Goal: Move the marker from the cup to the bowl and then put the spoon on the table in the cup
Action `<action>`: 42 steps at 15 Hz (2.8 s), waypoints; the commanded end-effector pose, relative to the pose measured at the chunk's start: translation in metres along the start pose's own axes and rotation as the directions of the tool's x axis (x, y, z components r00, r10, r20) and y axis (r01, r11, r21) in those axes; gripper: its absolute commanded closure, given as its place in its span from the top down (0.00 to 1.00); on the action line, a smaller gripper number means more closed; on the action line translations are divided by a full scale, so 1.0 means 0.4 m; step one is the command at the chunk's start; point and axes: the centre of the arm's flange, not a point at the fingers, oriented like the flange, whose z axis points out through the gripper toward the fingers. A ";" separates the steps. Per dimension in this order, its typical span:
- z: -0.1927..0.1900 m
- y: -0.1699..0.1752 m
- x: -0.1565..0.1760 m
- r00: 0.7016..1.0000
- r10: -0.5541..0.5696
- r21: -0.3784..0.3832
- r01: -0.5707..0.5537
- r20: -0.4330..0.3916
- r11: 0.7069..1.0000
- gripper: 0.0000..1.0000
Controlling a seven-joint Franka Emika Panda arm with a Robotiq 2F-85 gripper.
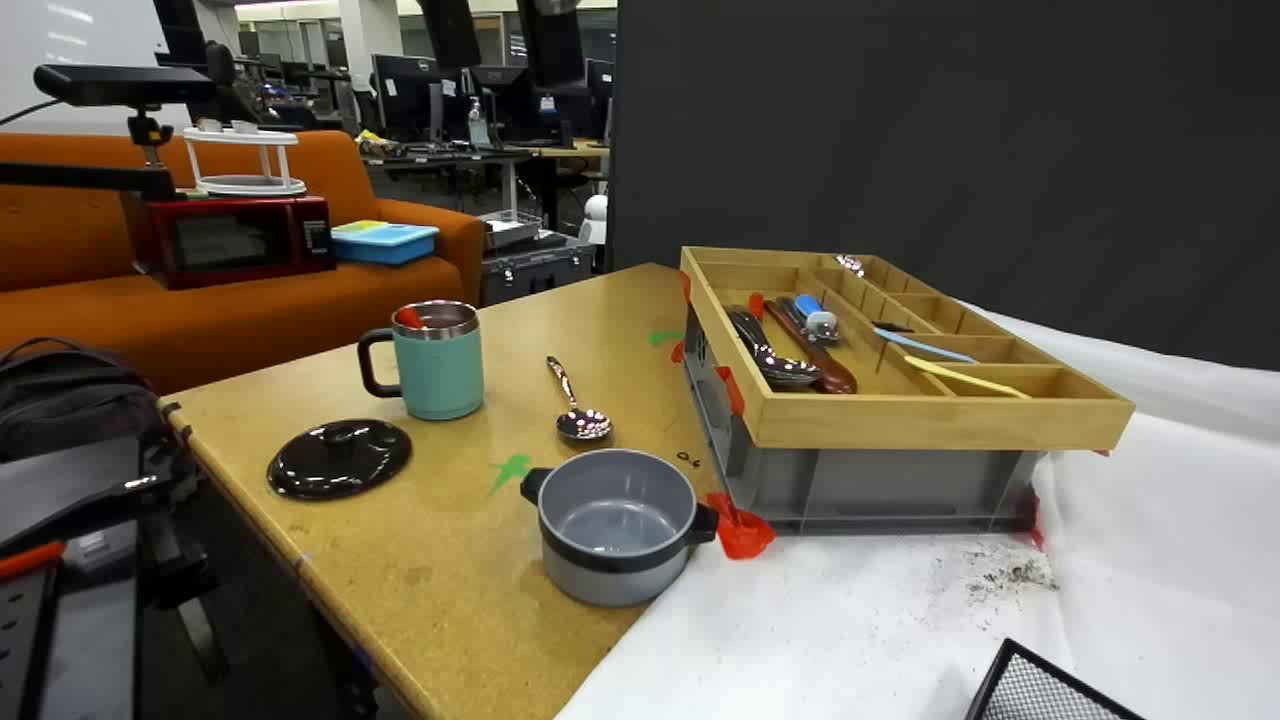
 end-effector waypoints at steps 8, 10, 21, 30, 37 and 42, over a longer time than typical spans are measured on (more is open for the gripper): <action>0.000 0.000 0.000 1.000 0.000 0.000 0.000 0.000 1.000 1.00; 0.068 -0.025 0.017 0.993 0.070 0.023 -0.072 0.096 0.997 1.00; 0.351 -0.354 0.070 0.754 0.451 0.057 -0.539 0.478 0.840 1.00; 0.472 -0.533 0.159 0.453 0.725 -0.051 -0.830 0.519 0.555 1.00; 0.479 -0.526 0.157 0.447 0.732 -0.067 -0.830 0.515 0.554 1.00; 0.485 -0.517 0.163 0.439 0.725 -0.074 -0.828 0.531 0.555 1.00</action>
